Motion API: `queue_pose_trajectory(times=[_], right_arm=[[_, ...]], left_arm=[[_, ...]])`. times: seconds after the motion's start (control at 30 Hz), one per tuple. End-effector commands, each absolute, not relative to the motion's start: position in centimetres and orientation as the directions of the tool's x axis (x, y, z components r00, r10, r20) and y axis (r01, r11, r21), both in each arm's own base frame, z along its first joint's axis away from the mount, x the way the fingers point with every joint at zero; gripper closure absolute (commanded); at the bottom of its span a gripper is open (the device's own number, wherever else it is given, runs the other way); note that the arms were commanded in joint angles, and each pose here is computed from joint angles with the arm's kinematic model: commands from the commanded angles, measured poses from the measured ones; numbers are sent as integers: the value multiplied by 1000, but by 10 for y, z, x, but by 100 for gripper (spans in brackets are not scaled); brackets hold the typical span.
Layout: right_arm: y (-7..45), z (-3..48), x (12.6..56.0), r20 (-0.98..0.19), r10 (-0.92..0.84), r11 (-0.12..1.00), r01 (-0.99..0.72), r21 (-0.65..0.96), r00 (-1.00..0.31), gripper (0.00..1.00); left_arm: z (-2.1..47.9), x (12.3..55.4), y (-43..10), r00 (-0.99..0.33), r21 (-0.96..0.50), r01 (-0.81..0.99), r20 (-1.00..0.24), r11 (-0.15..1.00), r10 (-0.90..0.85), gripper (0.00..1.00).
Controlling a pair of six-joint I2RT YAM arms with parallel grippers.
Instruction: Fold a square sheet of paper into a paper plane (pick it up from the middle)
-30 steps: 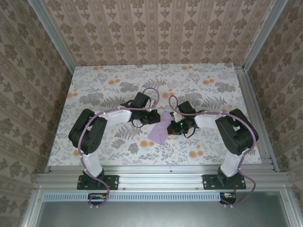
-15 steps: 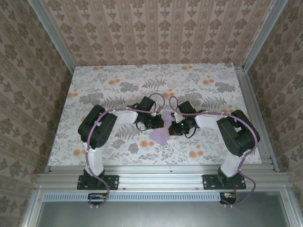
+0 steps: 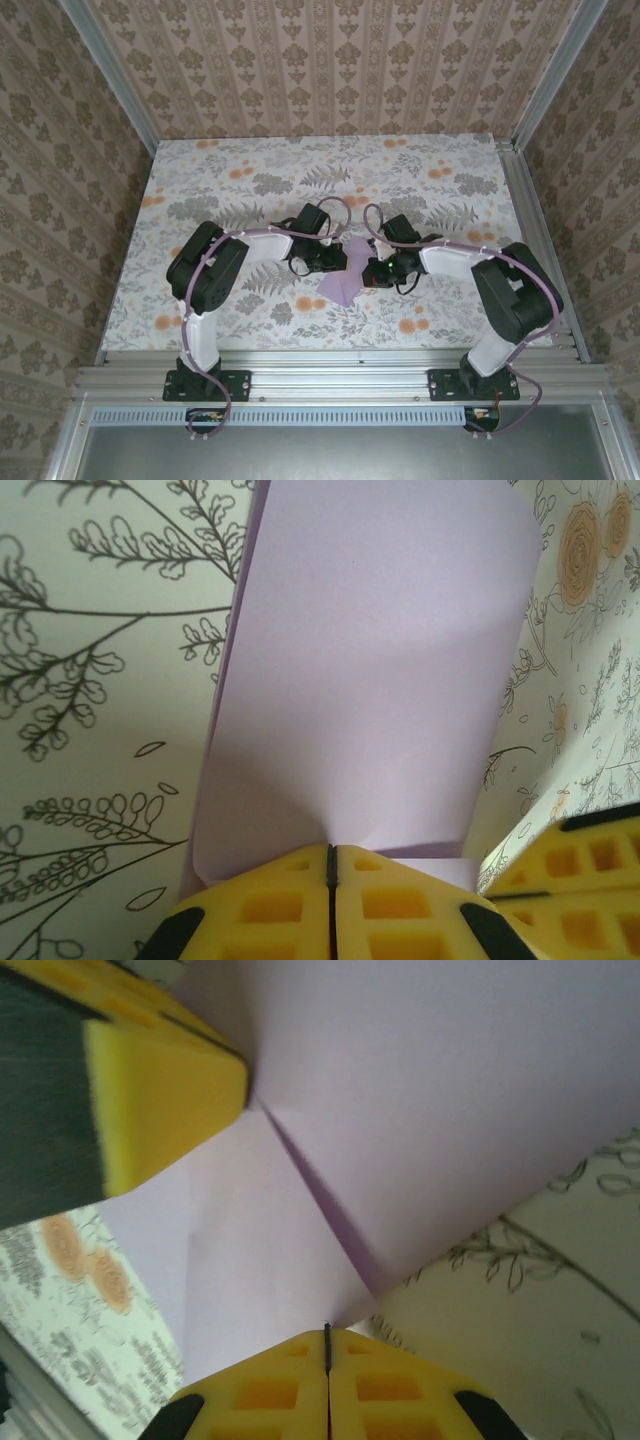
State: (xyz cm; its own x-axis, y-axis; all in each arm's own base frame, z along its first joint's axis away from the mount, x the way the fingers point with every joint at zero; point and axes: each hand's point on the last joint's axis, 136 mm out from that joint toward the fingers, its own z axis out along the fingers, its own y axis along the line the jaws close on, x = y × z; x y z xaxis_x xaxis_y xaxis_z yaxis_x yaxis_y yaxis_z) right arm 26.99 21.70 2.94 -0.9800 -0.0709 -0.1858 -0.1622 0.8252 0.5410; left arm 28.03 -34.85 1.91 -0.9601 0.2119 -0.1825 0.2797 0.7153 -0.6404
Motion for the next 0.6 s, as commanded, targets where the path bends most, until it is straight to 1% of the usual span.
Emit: queue_pose_trajectory(times=[0.0, 0.1, 0.2, 0.43, 0.57], right_arm=[[234, 57, 268, -206, -6, 746, -142, 651, -978, 90], [259, 74, 265, -220, 20, 677, -149, 721, -975, 91], [277, 75, 261, -206, 15, 642, -148, 752, -979, 91], [287, 56, 258, -176, 8, 653, -128, 746, -984, 91], [287, 35, 253, -136, -13, 670, -109, 734, -991, 92]], left_arm=[[-35, 263, -317, -969, -521, 240, -75, 819, 236, 92], [-35, 263, -316, -969, -525, 238, -74, 817, 235, 92], [-35, 262, -316, -969, -531, 237, -71, 813, 236, 93], [-36, 259, -315, -967, -533, 242, -67, 811, 245, 93], [-37, 259, -314, -967, -532, 243, -66, 811, 246, 92]])
